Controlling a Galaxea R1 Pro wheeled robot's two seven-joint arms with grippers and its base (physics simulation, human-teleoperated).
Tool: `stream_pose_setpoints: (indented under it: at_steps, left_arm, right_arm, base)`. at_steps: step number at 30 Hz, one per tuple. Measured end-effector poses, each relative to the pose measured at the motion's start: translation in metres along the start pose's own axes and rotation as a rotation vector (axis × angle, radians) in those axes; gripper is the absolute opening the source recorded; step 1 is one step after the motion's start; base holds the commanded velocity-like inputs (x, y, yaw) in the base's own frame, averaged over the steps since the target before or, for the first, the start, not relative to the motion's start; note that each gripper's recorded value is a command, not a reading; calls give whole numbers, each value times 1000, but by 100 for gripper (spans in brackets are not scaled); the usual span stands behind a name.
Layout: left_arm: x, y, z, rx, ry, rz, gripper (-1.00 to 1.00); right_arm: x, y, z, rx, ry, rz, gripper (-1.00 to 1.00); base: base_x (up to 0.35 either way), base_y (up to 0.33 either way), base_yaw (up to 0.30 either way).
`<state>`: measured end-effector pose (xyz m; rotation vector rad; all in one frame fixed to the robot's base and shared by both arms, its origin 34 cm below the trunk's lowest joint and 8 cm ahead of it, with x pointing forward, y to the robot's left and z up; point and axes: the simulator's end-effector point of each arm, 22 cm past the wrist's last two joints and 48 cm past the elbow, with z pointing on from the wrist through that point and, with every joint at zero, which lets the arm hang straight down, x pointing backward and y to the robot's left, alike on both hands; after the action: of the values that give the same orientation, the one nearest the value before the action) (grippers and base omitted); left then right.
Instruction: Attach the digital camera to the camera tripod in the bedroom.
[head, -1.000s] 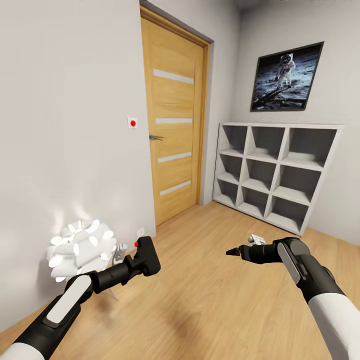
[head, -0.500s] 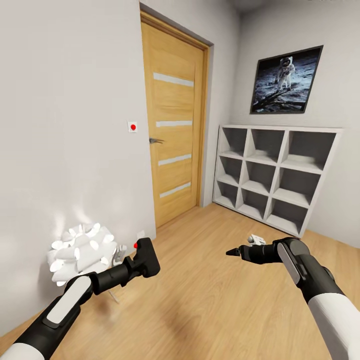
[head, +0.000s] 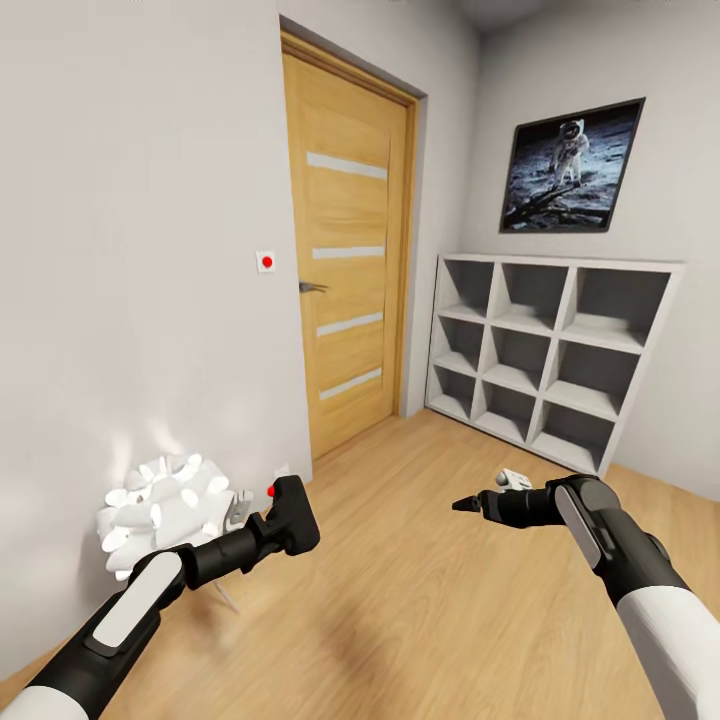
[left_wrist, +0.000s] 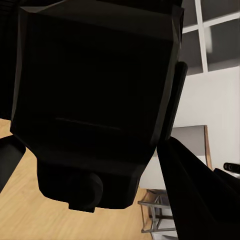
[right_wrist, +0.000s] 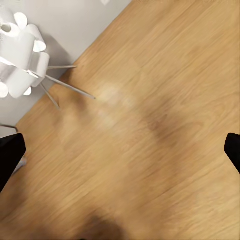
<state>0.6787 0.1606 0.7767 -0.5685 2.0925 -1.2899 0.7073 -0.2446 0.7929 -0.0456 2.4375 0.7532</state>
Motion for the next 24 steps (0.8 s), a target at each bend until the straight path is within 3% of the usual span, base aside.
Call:
stream_pose_setpoints:
  at_steps: [24]
  left_arm:
    - [-14,-39,-12,0,0,-1,-100]
  right_arm:
    - [-26,22,-26,-2,1,1,100]
  base:
    - [0,0,0]
